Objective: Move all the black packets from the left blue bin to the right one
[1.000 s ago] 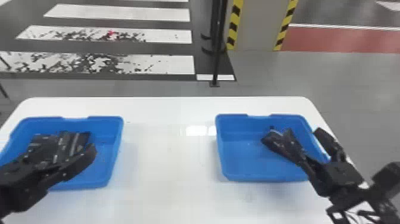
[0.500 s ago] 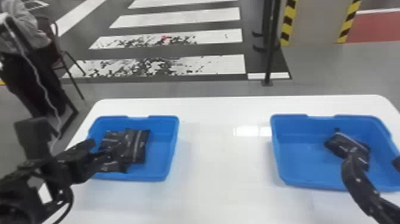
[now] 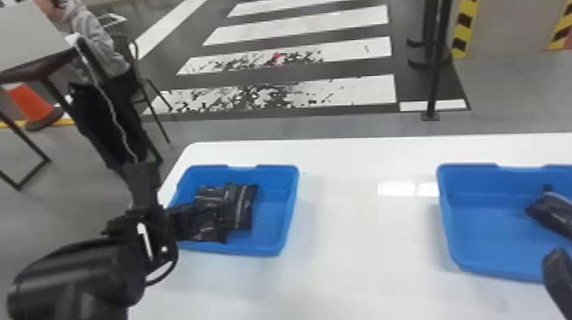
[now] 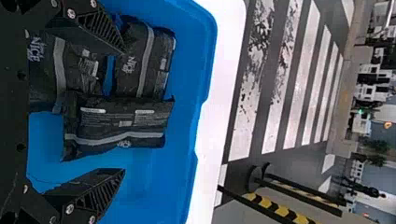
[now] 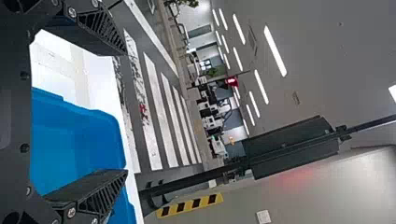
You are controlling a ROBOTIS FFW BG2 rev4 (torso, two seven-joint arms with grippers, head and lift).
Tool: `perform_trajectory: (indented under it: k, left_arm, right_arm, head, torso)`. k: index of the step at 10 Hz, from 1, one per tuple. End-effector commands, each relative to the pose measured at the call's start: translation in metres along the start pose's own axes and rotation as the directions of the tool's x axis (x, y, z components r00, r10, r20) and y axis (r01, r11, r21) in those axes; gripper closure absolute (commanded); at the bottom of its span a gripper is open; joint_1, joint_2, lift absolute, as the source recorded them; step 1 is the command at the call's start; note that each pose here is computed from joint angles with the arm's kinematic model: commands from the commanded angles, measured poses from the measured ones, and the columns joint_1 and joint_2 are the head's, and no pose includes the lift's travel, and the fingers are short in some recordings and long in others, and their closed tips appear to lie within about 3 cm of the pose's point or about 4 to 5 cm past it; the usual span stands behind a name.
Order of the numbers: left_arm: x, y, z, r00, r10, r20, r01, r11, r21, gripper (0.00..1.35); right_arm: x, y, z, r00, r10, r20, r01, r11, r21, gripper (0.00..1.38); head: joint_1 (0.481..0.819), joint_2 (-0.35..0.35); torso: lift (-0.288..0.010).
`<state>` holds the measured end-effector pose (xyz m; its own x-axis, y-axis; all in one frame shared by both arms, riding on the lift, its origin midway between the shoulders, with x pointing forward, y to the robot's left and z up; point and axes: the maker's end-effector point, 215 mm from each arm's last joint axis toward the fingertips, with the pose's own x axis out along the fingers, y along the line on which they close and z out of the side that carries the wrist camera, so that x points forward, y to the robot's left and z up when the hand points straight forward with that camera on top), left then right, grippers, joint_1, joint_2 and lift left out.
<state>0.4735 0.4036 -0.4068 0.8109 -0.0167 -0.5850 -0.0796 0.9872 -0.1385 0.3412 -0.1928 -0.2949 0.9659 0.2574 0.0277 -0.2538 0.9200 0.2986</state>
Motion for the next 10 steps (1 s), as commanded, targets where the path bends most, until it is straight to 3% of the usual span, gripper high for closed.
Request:
perform_trajectory:
  k: [1,3,5,6,7,8,10]
  left_arm:
    - [0.029,-0.012,0.001,0.999,-0.024,-0.038,0.024,1.0,-0.005,0.16]
    - [0.059,-0.03,-0.014,0.989,-0.068,-0.129,0.066,0.998,-0.022,0.17]
    - [0.068,-0.03,-0.036,0.978,-0.068,-0.199,0.06,0.997,-0.046,0.27]
    - [0.069,-0.029,-0.051,0.966,-0.068,-0.25,0.052,0.996,-0.067,0.57]
    - [0.072,-0.029,-0.05,0.968,-0.065,-0.244,0.054,0.997,-0.055,1.0]
    - [0.073,-0.028,-0.045,0.973,-0.063,-0.224,0.053,0.997,-0.047,1.22]
    - [0.074,-0.04,-0.03,0.978,-0.102,-0.18,0.099,0.995,-0.027,1.2]
  right_arm:
    - [0.0,-0.001,-0.002,1.0,-0.001,-0.003,0.001,1.0,0.004,0.14]
    - [0.0,0.001,-0.004,1.0,0.001,-0.007,-0.001,1.0,0.012,0.14]
    - [0.001,0.0,-0.008,1.0,0.0,-0.014,0.001,1.0,0.027,0.14]
    - [0.0,-0.001,-0.01,1.0,-0.001,-0.018,0.002,0.999,0.032,0.14]
    - [0.0,0.0,-0.011,1.0,-0.001,-0.02,0.001,0.999,0.035,0.14]
    - [0.0,-0.001,-0.012,1.0,-0.001,-0.025,0.002,0.999,0.036,0.14]
    - [0.0,0.0,-0.014,1.0,0.0,-0.028,0.002,0.999,0.044,0.14]
  head:
    - [0.695,0.293]
    - [0.695,0.261]
    - [0.695,0.233]
    - [0.695,0.231]
    - [0.695,0.231]
    - [0.695,0.231]
    - [0.695,0.231]
  torso:
    - [-0.154]
    - [-0.154]
    - [-0.154]
    - [-0.154]
    - [-0.154]
    - [-0.154]
    - [-0.154]
